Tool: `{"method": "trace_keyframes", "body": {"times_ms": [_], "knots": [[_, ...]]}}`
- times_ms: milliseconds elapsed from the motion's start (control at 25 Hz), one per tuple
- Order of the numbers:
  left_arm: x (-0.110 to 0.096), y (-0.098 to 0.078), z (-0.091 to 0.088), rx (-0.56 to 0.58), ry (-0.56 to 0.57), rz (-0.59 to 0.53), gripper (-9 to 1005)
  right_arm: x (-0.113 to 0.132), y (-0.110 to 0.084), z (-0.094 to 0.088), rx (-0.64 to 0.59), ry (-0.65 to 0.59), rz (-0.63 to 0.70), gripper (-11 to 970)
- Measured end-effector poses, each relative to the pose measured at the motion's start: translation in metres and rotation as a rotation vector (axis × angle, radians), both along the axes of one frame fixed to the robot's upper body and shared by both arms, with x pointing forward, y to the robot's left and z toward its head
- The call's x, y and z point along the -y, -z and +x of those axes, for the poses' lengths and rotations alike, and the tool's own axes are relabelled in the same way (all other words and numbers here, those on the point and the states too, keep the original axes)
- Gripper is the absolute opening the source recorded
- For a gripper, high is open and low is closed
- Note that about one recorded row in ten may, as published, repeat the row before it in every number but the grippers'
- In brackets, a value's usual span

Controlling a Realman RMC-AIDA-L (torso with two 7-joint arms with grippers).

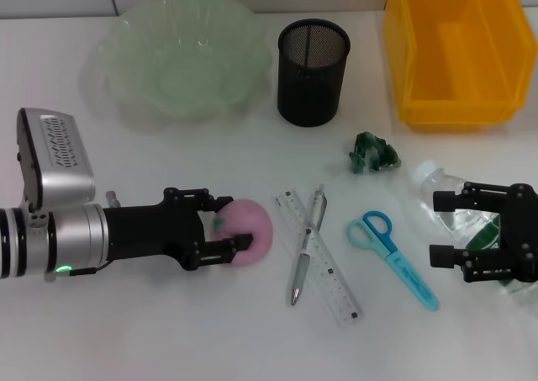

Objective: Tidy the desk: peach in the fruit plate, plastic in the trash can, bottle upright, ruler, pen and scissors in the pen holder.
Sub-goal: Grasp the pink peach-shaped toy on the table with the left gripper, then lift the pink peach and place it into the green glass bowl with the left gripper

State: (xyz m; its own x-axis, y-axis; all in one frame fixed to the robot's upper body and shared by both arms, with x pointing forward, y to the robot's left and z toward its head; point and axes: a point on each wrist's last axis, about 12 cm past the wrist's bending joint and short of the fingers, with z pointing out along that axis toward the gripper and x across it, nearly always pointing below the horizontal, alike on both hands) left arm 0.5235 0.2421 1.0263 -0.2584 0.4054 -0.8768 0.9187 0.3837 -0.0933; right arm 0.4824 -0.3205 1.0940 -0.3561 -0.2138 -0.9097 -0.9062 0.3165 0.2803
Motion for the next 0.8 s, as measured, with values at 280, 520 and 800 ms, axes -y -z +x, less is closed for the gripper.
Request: {"method": "trace_keyframes", "body": {"times_ms": [280, 520, 800], "knots": [[0.001, -0.003, 0.003, 0.007, -0.034, -0.029, 530, 0.001, 0.001, -0.002, -0.004, 0.008, 0.0, 838], [0.0, -0.024, 0.007, 0.06, -0.019, -0.156, 353, 0.003, 0.002, -0.002, -0.006, 0.021, -0.003, 838], [-0.002, -0.058, 0.031, 0.198, -0.101, -0.274, 271, 0.002, 0.003, -0.002, -0.01, 0.022, -0.003, 837]]}}
